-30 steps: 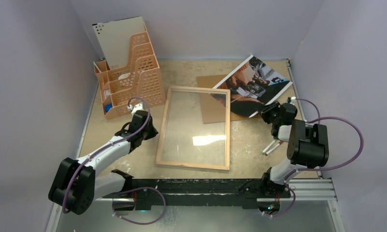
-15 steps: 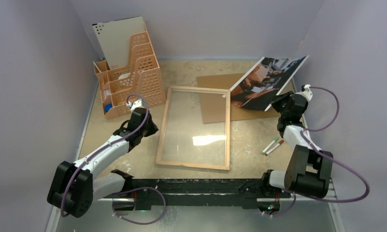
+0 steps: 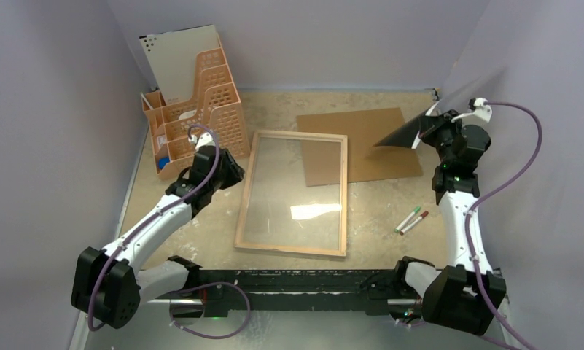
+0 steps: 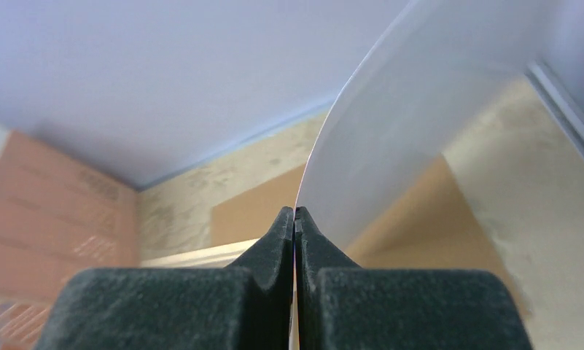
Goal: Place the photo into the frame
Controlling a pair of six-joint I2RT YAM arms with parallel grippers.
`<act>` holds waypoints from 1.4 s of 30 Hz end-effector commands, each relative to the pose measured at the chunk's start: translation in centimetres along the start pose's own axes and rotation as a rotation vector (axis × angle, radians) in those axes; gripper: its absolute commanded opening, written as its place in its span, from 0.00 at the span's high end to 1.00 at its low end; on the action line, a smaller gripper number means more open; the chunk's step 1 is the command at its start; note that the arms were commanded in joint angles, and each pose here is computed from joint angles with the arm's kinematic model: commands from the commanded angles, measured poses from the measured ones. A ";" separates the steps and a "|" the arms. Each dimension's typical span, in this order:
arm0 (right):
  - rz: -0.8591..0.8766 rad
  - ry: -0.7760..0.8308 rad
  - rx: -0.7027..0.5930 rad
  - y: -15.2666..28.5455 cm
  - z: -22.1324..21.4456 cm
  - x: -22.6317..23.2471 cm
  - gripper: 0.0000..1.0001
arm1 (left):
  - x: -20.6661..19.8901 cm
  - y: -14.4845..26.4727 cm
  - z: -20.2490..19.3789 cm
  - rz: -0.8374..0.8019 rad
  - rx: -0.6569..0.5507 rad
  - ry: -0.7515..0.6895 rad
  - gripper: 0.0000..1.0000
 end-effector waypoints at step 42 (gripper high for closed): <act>0.335 -0.035 0.684 12.2 -7.9 9.9 1.00 | -9.2 0.8 4.9 -0.281 0.104 -0.044 0.08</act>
Point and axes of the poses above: each gripper's point midway between its finger pads, its own y axis back along the fingers, its own x axis along the line the jaws close on, z = x × y, the point moved 5 cm from there along y, back along the fingers, and after that the axes turned 14 degrees about y, right-handed, at the moved point
